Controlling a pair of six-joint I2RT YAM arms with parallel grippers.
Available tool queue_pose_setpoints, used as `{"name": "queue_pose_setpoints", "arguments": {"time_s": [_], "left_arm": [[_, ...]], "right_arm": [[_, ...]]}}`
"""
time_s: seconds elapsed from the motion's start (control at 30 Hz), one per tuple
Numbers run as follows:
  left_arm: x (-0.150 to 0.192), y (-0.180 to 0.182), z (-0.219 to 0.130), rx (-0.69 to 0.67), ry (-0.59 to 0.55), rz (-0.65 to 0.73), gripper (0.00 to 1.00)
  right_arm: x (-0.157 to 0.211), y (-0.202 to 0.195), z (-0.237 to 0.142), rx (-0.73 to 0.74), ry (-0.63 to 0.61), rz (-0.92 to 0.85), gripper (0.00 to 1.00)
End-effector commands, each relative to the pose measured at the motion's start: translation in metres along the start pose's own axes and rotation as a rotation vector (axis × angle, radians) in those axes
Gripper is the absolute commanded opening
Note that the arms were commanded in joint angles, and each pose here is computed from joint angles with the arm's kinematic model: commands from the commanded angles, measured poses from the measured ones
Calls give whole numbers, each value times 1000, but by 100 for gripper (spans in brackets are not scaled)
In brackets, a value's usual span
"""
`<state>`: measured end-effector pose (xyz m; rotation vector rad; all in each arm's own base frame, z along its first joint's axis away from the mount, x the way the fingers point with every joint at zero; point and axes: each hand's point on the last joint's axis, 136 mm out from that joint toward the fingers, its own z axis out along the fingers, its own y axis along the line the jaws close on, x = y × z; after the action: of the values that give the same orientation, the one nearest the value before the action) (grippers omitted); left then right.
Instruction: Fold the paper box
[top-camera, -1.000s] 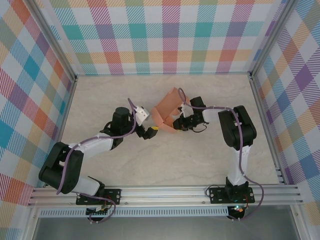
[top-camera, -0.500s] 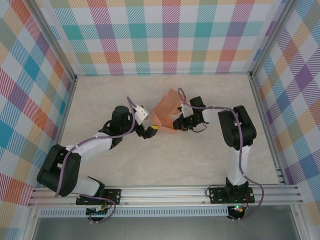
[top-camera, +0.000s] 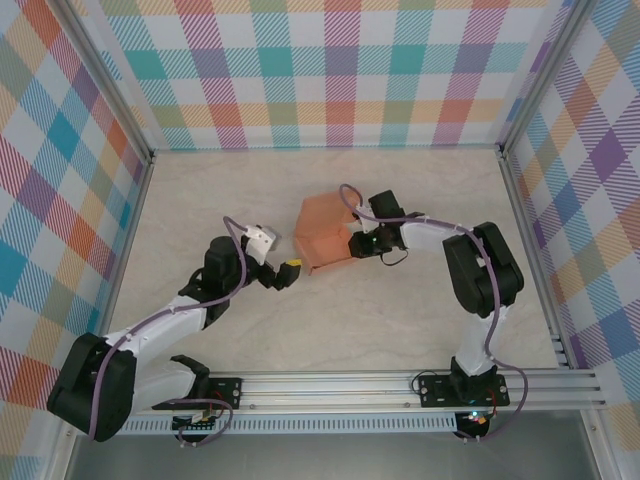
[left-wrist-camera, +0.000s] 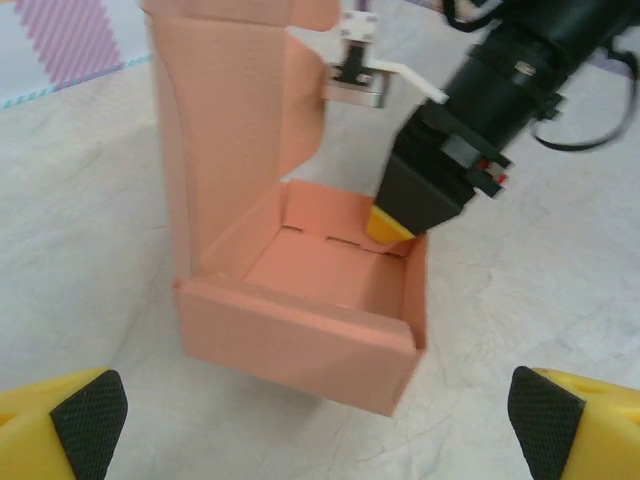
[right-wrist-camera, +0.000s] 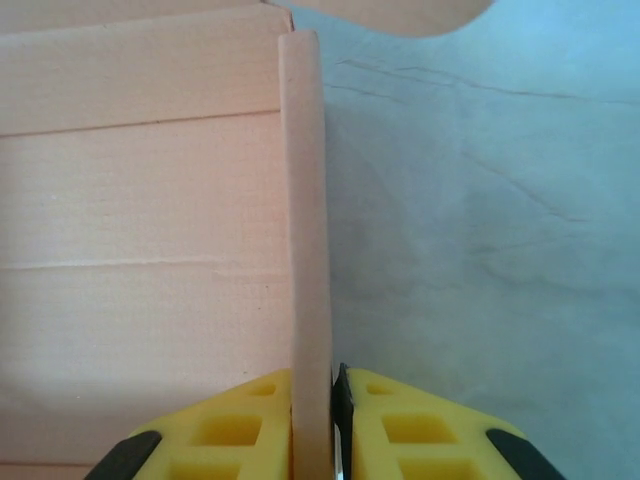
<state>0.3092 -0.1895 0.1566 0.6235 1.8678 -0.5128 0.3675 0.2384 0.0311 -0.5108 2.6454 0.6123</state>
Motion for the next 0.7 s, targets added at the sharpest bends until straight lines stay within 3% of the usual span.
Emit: {"name": "queue_pose_setpoints", "arguments": {"time_s": [0.0,0.17,0.47,0.67], "left_arm": [[-21,51,-7,-239,-104,-220,100],[-18,58,-6,-252,-158,-313,100],[-44,51,-11,-204,-203,-315,100],[-41,55,-1,-212,-158,-323,100]], "right_arm": [[-7,-15,-18,166,-44,-86,20],[-10,-23,-24,246,-58,-101,31],[-25,1,-53,162,-92,-96,49],[-37,11,-40,113,-72,-156,49]]}}
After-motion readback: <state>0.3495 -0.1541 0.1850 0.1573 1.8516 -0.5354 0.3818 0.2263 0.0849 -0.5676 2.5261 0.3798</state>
